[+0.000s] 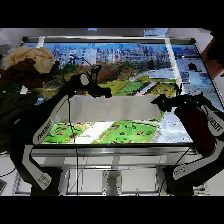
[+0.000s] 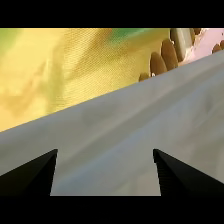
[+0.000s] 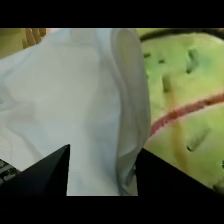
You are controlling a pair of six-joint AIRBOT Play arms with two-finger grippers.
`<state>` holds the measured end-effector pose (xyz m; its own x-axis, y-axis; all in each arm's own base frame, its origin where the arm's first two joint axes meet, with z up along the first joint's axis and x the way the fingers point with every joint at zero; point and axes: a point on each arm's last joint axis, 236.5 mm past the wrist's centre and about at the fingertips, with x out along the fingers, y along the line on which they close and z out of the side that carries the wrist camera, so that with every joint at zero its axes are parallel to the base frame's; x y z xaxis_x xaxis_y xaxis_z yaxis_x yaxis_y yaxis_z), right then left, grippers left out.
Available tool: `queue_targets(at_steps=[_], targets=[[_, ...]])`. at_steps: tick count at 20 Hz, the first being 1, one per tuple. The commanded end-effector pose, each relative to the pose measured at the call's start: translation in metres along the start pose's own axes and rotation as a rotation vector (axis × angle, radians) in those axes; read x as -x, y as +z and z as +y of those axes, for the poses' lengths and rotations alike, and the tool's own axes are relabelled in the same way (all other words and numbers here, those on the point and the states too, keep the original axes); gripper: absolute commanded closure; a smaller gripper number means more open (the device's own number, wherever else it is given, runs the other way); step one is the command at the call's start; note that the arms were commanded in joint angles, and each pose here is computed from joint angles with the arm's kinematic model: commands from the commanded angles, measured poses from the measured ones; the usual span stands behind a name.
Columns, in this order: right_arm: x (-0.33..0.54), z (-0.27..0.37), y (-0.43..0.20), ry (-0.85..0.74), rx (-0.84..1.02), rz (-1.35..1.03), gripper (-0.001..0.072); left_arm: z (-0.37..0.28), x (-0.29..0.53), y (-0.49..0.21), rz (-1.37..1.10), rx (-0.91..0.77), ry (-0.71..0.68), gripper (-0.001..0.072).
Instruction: Fold the shirts.
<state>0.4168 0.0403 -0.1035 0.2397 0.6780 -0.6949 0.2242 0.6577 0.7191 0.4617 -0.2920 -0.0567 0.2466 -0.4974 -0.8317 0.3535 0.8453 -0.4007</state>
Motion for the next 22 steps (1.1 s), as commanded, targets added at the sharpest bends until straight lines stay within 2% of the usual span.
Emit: queue_targets(at_steps=[1, 2, 4, 6, 7, 8, 10, 12, 22], targets=[[-0.010, 0.025, -0.012, 0.076, 0.016, 0.049, 0.0357, -0.006, -0.005, -0.013, 0.053, -0.008, -0.013, 0.0037], [-0.005, 0.037, -0.015, 0.128, 0.021, 0.066, 0.0460, -0.006, -0.004, -0.016, 0.069, -0.009, -0.013, 0.0121], [0.013, 0.063, -0.017, 0.228, 0.050, 0.092, 0.0678, -0.007, -0.004, -0.023, 0.096, -0.012, -0.014, 0.0187], [0.034, 0.084, -0.012, 0.271, 0.091, 0.085, 0.0682, -0.008, -0.004, -0.026, 0.111, -0.010, -0.019, 0.0365], [0.043, 0.094, -0.008, 0.274, 0.120, 0.072, 0.0682, -0.010, -0.004, -0.028, 0.117, -0.018, -0.020, 0.0511], [0.051, 0.103, -0.002, 0.272, 0.144, 0.051, 0.0682, -0.013, -0.005, -0.029, 0.120, -0.034, -0.028, 0.0620], [0.066, 0.118, 0.007, 0.268, 0.162, 0.020, 0.0682, -0.029, -0.007, -0.030, 0.114, -0.054, -0.066, 0.0630], [0.076, 0.130, 0.011, 0.269, 0.178, 0.006, 0.0683, -0.039, -0.012, -0.028, 0.093, -0.077, -0.070, 0.0693], [0.081, 0.161, -0.007, 0.285, 0.258, 0.068, 0.0683, -0.064, -0.056, -0.045, 0.101, -0.105, -0.084, 0.0693]])
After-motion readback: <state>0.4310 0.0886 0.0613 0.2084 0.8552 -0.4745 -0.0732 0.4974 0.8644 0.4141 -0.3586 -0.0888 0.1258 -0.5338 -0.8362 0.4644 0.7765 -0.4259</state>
